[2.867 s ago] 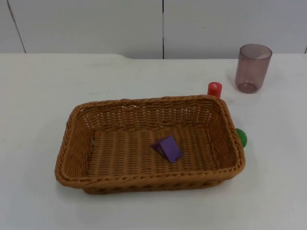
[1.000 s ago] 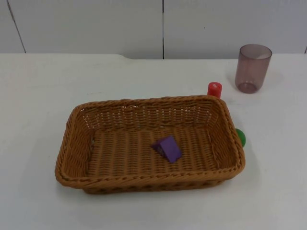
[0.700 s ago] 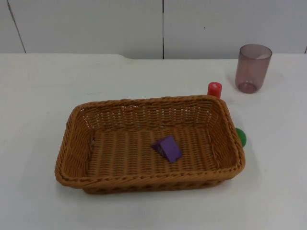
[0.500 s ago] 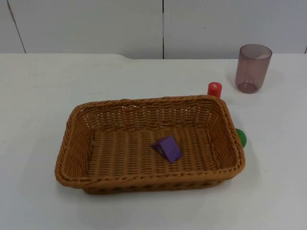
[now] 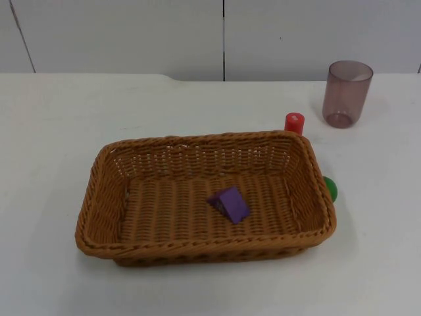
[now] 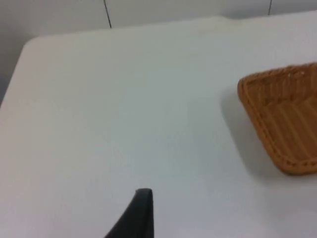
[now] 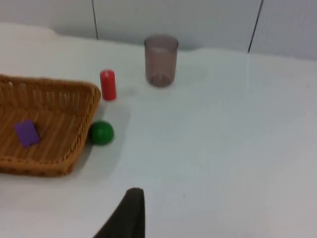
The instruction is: Pick up the basket with the left hand and place the triangular block into the basket with the right hand.
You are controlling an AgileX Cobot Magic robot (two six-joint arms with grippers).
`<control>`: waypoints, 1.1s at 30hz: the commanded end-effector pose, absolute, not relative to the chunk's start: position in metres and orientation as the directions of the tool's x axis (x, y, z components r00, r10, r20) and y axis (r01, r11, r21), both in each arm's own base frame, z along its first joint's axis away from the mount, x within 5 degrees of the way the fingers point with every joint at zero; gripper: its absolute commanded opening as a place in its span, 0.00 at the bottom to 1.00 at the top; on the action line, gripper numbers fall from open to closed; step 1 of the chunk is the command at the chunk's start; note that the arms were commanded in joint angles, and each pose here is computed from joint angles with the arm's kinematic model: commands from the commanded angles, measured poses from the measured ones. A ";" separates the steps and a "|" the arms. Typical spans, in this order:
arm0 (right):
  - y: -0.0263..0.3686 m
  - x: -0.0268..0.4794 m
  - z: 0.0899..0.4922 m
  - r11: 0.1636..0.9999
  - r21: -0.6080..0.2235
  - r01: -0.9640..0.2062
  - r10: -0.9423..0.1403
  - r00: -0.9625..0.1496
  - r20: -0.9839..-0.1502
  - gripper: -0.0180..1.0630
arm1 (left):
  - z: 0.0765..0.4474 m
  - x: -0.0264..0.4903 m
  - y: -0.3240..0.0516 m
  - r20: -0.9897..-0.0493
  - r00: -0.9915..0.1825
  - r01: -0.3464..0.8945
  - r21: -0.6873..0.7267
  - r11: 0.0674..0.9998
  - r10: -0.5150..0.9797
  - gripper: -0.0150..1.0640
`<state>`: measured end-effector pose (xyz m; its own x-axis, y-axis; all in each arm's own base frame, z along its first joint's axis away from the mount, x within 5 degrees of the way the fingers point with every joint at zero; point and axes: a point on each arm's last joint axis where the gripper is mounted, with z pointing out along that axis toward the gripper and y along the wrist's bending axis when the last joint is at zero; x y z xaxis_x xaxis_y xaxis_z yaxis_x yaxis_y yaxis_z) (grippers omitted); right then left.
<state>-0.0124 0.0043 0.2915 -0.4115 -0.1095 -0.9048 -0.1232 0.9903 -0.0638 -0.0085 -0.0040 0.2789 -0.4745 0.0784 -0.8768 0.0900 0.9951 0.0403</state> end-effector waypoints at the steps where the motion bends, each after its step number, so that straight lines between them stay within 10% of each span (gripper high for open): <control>1: 0.004 -0.009 0.285 0.992 -0.056 -0.114 -0.100 -0.424 -0.900 0.98 | 0.275 -0.005 -0.003 -0.880 -0.470 0.078 0.039 0.996 0.071 0.99; 33: 0.002 -0.008 0.280 0.996 -0.034 -0.079 -0.067 -0.454 -0.888 0.98 | 0.275 -0.005 0.000 -0.880 -0.473 0.038 0.030 0.999 0.045 0.99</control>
